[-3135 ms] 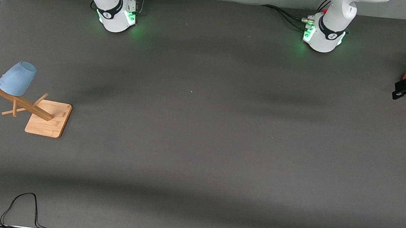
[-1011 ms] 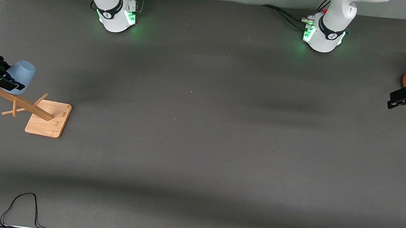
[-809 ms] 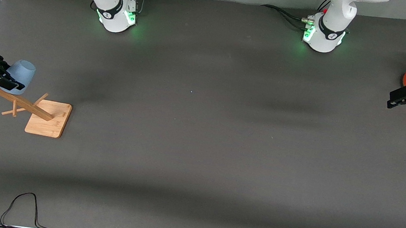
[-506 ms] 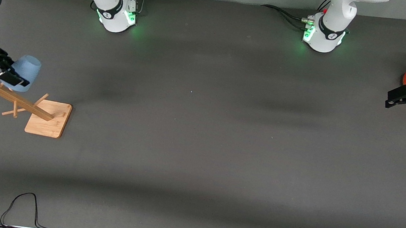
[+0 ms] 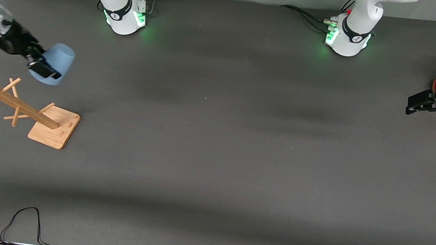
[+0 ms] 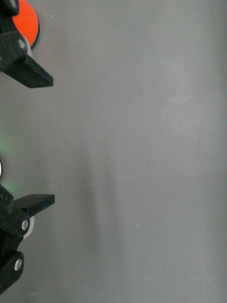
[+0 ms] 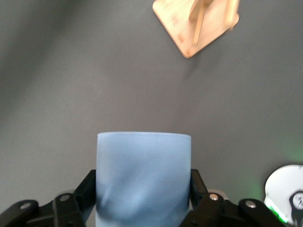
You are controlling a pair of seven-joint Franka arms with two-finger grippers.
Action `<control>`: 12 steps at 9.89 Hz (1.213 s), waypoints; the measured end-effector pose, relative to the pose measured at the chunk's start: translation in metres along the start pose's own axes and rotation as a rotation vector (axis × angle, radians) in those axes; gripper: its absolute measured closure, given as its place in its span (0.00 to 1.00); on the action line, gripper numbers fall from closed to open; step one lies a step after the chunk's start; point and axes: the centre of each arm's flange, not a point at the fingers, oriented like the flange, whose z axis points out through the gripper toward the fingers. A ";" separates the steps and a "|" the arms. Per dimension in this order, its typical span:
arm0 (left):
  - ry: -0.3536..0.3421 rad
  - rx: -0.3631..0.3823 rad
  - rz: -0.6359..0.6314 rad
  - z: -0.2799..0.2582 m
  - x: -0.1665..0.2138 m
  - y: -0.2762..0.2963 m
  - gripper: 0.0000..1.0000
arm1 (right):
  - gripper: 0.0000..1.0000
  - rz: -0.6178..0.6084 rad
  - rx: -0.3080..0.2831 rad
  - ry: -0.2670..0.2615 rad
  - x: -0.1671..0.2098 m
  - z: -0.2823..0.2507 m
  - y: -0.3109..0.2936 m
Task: Rotate and upright cup with both arms
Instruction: 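Pull the blue cup off the peg and carry it to mid-table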
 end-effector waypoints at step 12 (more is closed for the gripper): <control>0.005 0.002 0.009 0.009 0.019 0.003 0.00 | 0.20 0.640 -0.046 0.200 -0.346 0.192 -0.239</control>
